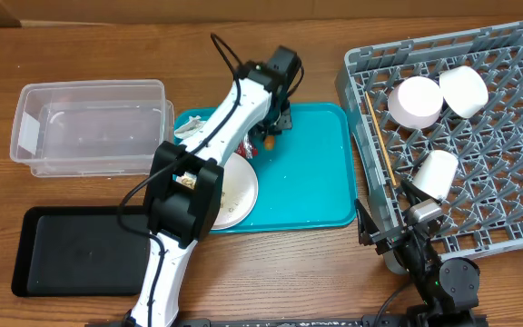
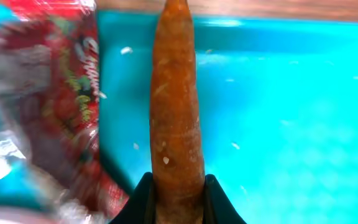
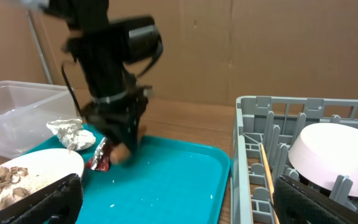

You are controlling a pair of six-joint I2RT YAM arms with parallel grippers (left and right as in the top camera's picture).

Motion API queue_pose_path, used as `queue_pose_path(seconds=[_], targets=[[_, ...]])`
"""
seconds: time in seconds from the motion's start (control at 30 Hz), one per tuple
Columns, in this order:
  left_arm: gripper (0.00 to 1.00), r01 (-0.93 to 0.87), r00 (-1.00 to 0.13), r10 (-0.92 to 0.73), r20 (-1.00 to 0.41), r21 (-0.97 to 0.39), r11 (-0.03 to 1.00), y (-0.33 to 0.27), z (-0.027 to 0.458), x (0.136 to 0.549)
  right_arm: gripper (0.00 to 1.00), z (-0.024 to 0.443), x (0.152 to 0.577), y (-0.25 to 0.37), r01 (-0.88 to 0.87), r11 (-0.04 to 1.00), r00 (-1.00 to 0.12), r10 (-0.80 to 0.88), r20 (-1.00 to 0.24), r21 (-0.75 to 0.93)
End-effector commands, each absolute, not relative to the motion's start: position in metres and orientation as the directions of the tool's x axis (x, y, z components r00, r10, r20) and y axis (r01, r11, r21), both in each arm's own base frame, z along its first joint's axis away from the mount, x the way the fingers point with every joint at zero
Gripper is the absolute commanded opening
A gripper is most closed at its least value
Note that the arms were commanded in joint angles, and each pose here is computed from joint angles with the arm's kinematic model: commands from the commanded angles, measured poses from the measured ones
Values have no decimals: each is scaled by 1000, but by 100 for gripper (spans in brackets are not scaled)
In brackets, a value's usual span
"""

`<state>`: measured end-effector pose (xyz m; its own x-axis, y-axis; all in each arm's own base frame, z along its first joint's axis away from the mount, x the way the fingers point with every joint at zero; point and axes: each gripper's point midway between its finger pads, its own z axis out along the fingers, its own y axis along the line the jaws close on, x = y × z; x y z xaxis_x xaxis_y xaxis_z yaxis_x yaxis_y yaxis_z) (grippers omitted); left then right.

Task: Sort waste into correct bins and load items into the dishwasher
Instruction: 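Grasp the orange carrot with the left gripper and lift it, then lower the carrot onto the black tray and open the left gripper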

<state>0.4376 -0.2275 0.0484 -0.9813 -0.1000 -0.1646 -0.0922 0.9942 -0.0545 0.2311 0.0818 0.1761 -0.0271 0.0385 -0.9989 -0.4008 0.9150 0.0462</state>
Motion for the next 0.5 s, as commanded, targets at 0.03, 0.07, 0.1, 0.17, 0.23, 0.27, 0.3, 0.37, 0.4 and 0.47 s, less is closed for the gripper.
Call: queue_pose_path(seconds=[0.03, 0.07, 0.1, 0.17, 0.23, 0.27, 0.3, 0.37, 0.4, 0.47], targets=[[4, -51, -950, -97, -298, -157, 986, -233, 155, 448, 100, 175, 230, 83, -408, 912, -18, 39, -999, 43], [4, -53, -945, -100, -313, -155, 987, -229, 170, 445, 100, 175, 230, 83, -408, 912, -18, 39, -999, 43], [4, -59, -937, -106, -333, -147, 987, -223, 188, 441, 100, 176, 230, 83, -408, 912, -18, 39, -999, 43], [4, -79, -923, -124, -364, -134, 988, -208, 215, 433, 100, 175, 230, 83, -408, 912, -18, 39, -999, 43], [4, -137, -912, -175, -372, -126, 983, -190, 233, 424, 100, 175, 230, 83, -408, 912, -18, 39, -999, 43], [4, -180, -904, -212, -372, -120, 976, -178, 241, 418, 100, 176, 230, 83, -408, 912, -18, 39, -999, 43], [4, -225, -897, -250, -365, -112, 968, -164, 247, 411, 100, 175, 230, 83, -408, 912, -18, 39, -999, 43], [4, -313, -884, -325, -335, -90, 945, -136, 256, 396, 100, 175, 231, 83, -408, 912, -18, 39, -999, 43], [4, -347, -882, -352, -314, -75, 935, -123, 258, 387, 100, 176, 230, 83, -408, 912, -18, 39, -999, 43], [4, -397, -877, -390, -279, -35, 917, -95, 264, 370, 100, 175, 231, 83, -408, 912, -18, 39, -999, 43]])
